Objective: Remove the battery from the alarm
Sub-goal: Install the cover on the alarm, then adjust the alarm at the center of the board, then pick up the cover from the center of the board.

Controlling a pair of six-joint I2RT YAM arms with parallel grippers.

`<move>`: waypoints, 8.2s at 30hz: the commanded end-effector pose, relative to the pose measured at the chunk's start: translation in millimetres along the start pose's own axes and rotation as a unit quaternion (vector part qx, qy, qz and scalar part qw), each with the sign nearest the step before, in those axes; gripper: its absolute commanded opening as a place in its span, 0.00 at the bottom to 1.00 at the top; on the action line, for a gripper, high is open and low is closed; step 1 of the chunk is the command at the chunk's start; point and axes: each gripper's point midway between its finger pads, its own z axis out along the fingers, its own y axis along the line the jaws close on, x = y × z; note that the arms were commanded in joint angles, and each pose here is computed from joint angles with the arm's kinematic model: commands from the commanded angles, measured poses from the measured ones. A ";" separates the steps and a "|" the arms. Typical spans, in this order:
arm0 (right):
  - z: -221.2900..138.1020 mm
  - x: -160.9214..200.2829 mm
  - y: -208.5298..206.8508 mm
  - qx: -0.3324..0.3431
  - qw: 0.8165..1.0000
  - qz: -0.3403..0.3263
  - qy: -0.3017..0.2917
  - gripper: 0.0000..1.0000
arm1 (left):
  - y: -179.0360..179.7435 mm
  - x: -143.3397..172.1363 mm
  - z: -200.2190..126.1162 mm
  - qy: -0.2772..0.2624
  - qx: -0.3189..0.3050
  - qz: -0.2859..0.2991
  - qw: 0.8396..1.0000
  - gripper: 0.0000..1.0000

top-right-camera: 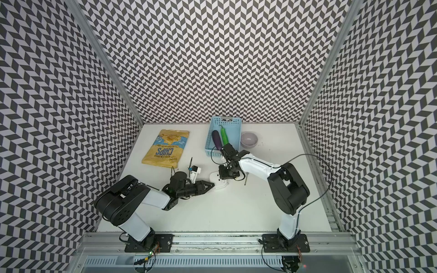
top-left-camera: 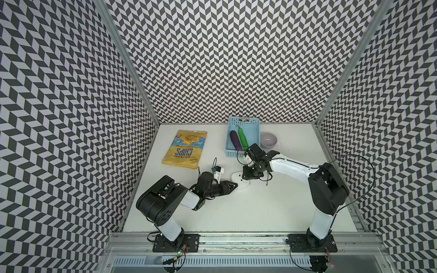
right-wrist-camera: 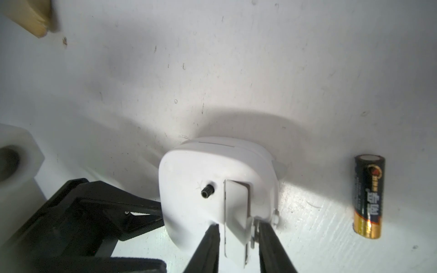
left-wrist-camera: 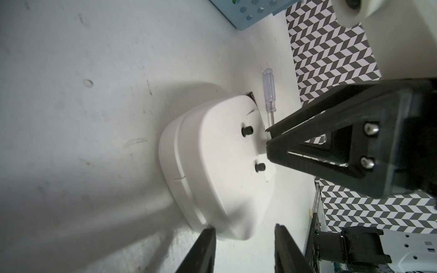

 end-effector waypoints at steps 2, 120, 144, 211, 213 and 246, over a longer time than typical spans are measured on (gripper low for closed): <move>-12.5 -10.2 0.6 0.021 1.000 -0.017 -0.015 0.38 | -1.6 -7.3 -1.8 -0.010 -0.002 0.009 1.000 0.43; -30.1 -9.0 54.2 -0.077 0.663 -0.725 -0.173 1.00 | 32.0 -47.7 -83.2 -0.118 -0.049 -0.019 0.992 0.78; 40.8 9.8 29.9 -0.101 0.704 -0.702 -0.034 0.98 | 29.8 -45.8 -79.6 -0.102 -0.039 -0.009 0.994 0.81; -326.1 12.0 -87.4 0.182 0.797 -0.020 -0.576 1.00 | -6.1 -28.9 -0.5 0.041 -0.593 0.507 0.624 0.24; -321.5 12.1 -91.4 0.188 0.799 -0.017 -0.571 1.00 | -5.4 -21.0 8.0 0.050 -0.587 0.512 0.626 0.39; -200.9 -17.8 -217.5 0.215 0.723 -0.065 -0.653 1.00 | 23.9 -198.1 -283.7 -0.523 -0.434 0.152 0.717 1.00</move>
